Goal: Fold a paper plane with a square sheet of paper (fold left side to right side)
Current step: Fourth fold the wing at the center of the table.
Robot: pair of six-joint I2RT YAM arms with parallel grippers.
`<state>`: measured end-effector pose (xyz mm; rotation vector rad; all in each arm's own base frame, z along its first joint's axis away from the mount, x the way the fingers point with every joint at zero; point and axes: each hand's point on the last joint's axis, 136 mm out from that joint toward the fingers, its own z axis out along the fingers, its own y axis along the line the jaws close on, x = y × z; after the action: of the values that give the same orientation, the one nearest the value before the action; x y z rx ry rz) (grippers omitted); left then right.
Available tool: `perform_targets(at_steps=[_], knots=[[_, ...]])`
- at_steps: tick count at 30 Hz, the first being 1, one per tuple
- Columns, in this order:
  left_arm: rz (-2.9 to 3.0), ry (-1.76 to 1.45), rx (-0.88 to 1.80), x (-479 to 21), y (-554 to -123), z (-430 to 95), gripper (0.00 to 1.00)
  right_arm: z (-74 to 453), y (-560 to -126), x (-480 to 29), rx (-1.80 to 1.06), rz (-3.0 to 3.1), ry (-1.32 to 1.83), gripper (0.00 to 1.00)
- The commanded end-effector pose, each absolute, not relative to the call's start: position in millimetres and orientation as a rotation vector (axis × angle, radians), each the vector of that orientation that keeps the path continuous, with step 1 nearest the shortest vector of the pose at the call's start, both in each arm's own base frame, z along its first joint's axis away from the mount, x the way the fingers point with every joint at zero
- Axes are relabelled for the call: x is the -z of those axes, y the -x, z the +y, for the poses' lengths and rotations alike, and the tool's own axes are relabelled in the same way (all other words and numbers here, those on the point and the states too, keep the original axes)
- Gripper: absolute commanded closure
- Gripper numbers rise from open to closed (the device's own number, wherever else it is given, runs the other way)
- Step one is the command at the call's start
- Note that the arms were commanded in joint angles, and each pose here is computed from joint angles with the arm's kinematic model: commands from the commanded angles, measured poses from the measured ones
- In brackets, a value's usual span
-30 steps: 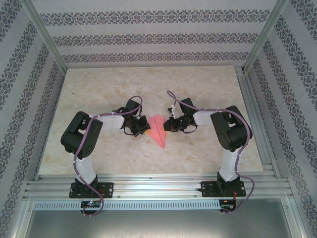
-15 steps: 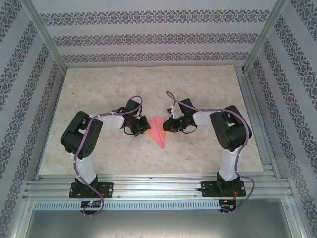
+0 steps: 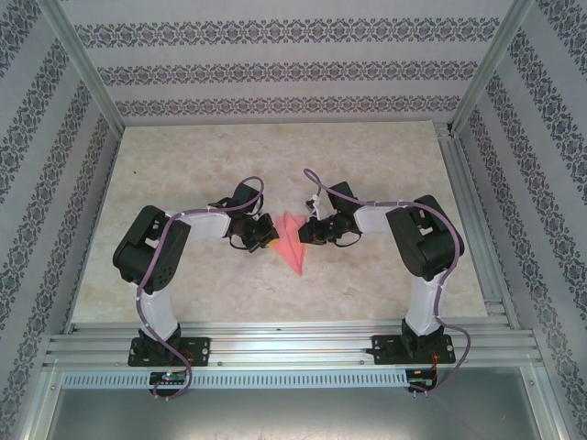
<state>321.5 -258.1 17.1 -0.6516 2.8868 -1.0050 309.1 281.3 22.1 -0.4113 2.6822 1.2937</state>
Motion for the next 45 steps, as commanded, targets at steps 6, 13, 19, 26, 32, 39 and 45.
perform_targets(at_steps=[6,13,19,26,32,39,45], knots=[[3.002,0.754,0.727,27.4,-301.1,-224.7,1.00,281.7,-303.9,-5.7,-1.262,2.725,0.421,0.92],[2.962,0.684,0.769,5.0,-310.5,-229.1,0.97,272.1,-295.1,14.6,-1.197,2.824,0.386,0.92],[2.878,0.533,0.800,-46.6,-327.8,-233.2,0.74,267.0,-290.8,21.0,-1.162,2.858,0.381,0.91],[2.814,0.425,0.980,-85.8,-338.8,-258.7,0.79,268.6,-289.5,18.0,-1.172,2.849,0.394,0.91],[2.889,0.445,0.951,-51.1,-330.1,-261.8,0.95,273.2,-292.1,12.9,-1.186,2.833,0.400,0.91],[2.979,0.430,0.919,-16.8,-317.9,-270.1,1.00,279.2,-295.8,1.7,-1.207,2.805,0.407,0.91],[3.009,0.434,0.866,-6.7,-310.4,-263.6,1.00,286.6,-299.1,-18.1,-1.232,2.761,0.428,0.91]])
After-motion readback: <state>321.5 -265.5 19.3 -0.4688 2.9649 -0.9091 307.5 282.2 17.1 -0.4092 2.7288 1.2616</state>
